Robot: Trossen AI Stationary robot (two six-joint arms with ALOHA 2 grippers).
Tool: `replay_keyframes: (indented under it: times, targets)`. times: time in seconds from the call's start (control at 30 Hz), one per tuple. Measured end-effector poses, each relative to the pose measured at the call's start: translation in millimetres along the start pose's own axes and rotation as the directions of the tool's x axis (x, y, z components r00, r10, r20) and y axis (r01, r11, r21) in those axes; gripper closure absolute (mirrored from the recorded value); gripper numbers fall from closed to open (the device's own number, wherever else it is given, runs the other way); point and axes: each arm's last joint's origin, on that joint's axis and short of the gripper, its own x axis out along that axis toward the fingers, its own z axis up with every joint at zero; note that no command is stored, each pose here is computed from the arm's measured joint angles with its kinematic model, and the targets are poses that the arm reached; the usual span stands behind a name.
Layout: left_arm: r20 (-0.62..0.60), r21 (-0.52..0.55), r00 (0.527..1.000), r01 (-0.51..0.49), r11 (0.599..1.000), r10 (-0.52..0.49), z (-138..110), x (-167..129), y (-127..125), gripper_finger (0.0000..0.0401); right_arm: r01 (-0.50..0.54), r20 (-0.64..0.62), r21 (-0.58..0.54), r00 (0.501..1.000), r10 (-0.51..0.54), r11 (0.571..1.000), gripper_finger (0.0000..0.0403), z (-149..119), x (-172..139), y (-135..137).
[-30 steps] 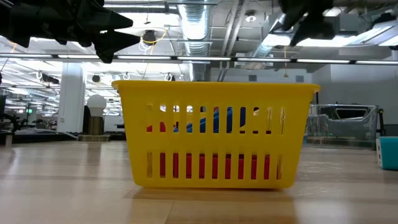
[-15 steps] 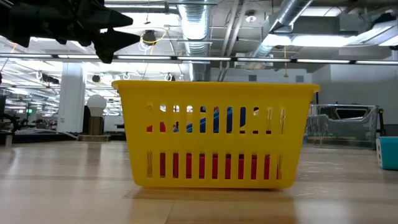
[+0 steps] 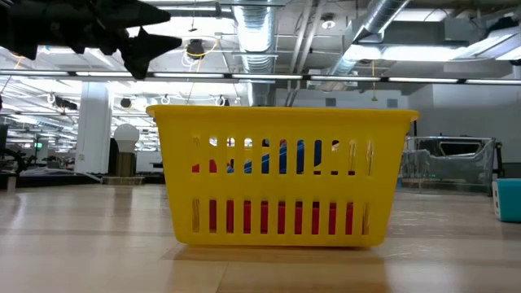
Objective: Pick & Place Office items
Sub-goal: Put the orange charger adapter into the transparent bin
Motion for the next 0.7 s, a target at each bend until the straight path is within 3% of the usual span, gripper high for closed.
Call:
replay_keyframes:
  times: [0.23, 0.7]
  targets:
    - [0.019, -0.005, 0.998, 0.052, 0.999, -0.052, 1, -1, -9, 0.0187, 0.153, -0.006, -0.068, 0.988, -0.153, 0.986, 0.0173, 4, 14, 5]
    - [0.045, -0.007, 0.995, 0.087, 0.996, -0.086, 3, -3, -14, 0.0187, 0.208, 0.020, -0.119, 0.978, -0.207, 0.971, 0.0197, -4, 24, -1]
